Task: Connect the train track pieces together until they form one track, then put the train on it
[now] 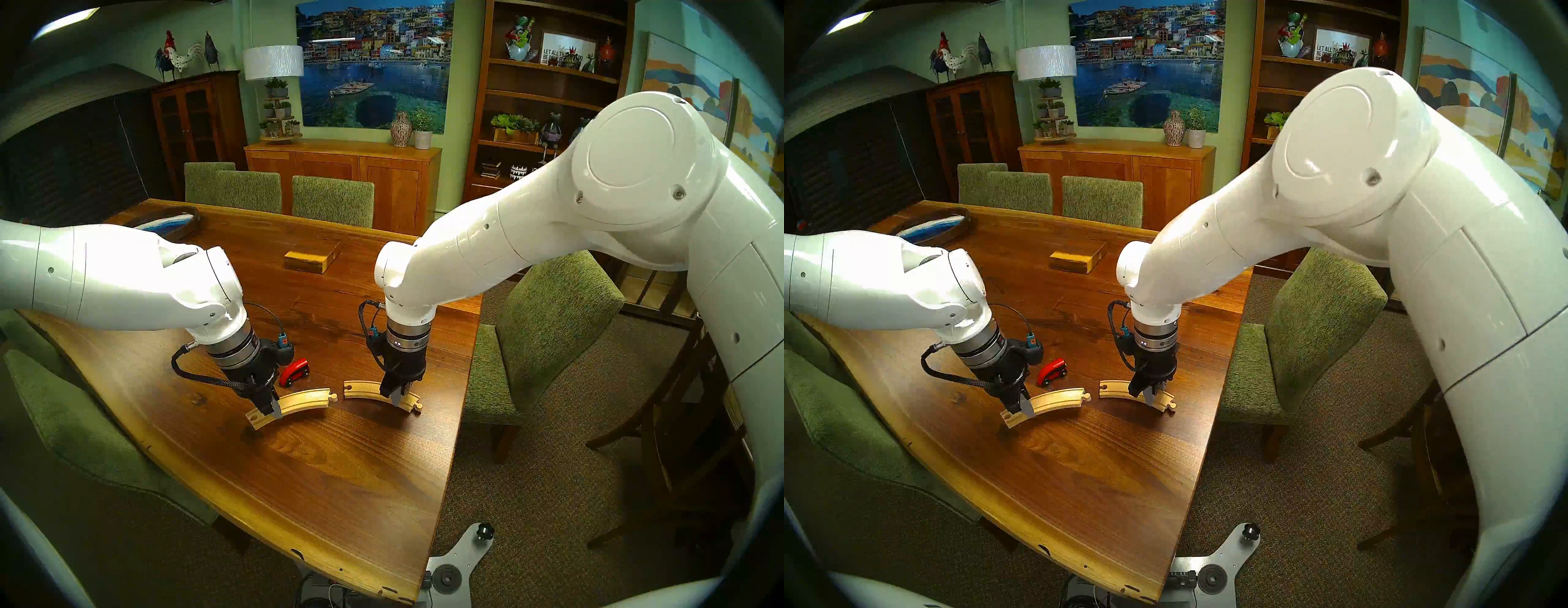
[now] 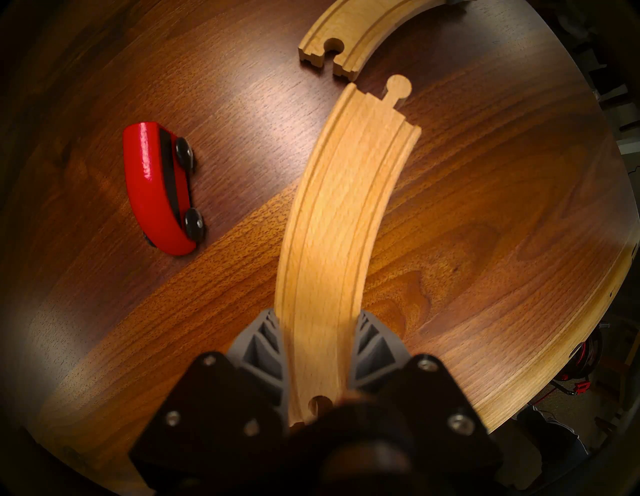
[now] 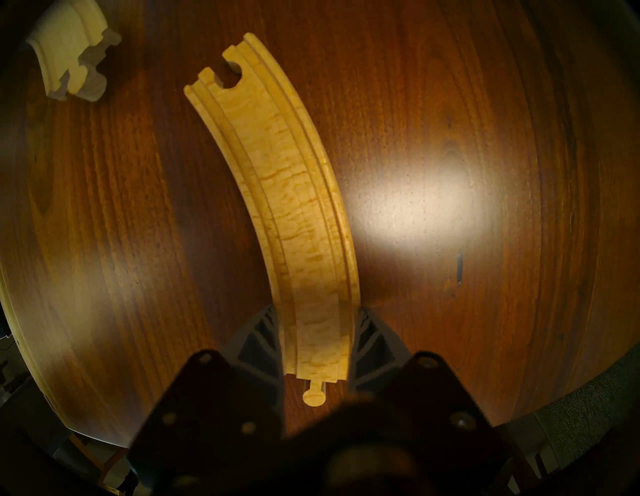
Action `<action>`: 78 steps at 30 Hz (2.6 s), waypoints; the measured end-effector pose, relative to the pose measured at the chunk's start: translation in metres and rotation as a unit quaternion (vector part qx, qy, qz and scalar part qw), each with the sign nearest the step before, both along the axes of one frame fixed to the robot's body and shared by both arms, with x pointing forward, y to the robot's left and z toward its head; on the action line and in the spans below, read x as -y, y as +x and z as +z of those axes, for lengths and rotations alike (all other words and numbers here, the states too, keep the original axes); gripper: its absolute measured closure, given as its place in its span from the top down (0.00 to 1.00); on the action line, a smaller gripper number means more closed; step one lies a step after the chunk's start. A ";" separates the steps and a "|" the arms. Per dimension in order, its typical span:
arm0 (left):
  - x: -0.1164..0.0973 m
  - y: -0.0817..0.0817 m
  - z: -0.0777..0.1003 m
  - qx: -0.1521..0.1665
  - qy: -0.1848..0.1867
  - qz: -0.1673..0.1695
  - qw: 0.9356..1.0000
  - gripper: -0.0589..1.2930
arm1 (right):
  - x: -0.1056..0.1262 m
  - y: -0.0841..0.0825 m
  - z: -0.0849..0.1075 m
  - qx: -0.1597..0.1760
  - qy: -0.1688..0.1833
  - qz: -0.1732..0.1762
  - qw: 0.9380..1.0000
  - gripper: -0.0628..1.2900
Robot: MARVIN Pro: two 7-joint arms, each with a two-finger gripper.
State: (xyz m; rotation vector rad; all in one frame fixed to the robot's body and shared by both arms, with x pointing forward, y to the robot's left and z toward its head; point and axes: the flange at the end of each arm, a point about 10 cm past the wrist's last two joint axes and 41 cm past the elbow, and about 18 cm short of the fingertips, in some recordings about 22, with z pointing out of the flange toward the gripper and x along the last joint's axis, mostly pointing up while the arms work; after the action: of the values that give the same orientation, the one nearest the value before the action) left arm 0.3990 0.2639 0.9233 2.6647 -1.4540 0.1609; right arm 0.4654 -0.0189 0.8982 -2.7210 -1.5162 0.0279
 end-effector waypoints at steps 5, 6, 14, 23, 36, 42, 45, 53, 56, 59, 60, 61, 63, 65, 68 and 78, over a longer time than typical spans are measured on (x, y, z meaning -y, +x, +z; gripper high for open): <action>0.000 0.000 0.000 0.000 0.000 0.000 1.000 0.19 | 0.001 0.001 0.000 0.005 -0.002 -0.005 1.000 0.18; 0.000 0.000 0.000 0.000 0.000 0.000 1.000 0.19 | 0.001 0.000 0.000 0.006 -0.003 -0.006 1.000 0.18; 0.000 0.000 0.000 0.000 0.000 0.000 1.000 0.19 | 0.002 0.000 -0.001 0.009 -0.004 -0.010 1.000 0.18; 0.000 0.000 0.000 0.000 0.000 0.000 1.000 0.19 | 0.002 -0.005 -0.003 0.012 0.007 -0.004 1.000 0.18; 0.000 0.000 0.000 0.000 0.000 0.000 1.000 0.19 | 0.005 -0.008 -0.006 0.020 0.015 0.003 1.000 0.18; 0.000 0.000 0.000 0.000 0.000 0.000 1.000 0.19 | 0.006 -0.007 -0.004 0.026 0.015 0.002 1.000 0.18; 0.000 0.000 0.000 0.000 0.000 0.000 1.000 0.19 | 0.007 -0.006 -0.004 0.027 0.015 0.002 1.000 0.18; 0.000 0.000 0.000 0.000 0.000 0.000 1.000 0.19 | 0.008 -0.005 -0.004 0.023 0.010 -0.001 1.000 0.18; 0.000 0.000 0.000 0.000 0.000 0.000 1.000 0.19 | 0.008 -0.004 -0.004 0.020 0.010 -0.002 1.000 0.18; 0.000 0.000 0.000 0.000 0.000 0.000 1.000 0.19 | 0.008 -0.004 -0.005 0.017 0.010 -0.002 1.000 0.18; 0.000 0.000 0.000 0.000 0.000 0.000 1.000 0.19 | 0.008 -0.003 -0.006 0.016 0.010 -0.002 1.000 0.18; 0.000 0.000 0.000 0.000 0.000 0.000 1.000 0.19 | 0.007 -0.003 -0.007 0.016 0.010 -0.001 1.000 0.18; 0.000 0.000 0.000 0.000 0.000 0.000 1.000 0.19 | 0.007 -0.002 -0.006 0.015 0.010 -0.001 1.000 0.18; 0.000 0.000 0.000 0.000 0.000 0.000 1.000 0.19 | 0.007 -0.002 -0.006 0.015 0.010 0.000 1.000 0.18; 0.000 0.000 0.000 0.000 0.000 0.000 1.000 0.19 | 0.006 -0.001 -0.007 0.014 0.011 0.000 1.000 0.18; 0.000 0.000 0.000 0.000 0.000 0.000 1.000 0.19 | 0.006 0.000 -0.007 0.015 0.012 0.003 1.000 0.18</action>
State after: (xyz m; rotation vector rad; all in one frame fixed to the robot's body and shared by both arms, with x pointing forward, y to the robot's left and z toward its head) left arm 0.3990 0.2640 0.9232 2.6651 -1.4539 0.1611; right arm 0.4652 -0.0246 0.8915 -2.7116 -1.5210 -0.0315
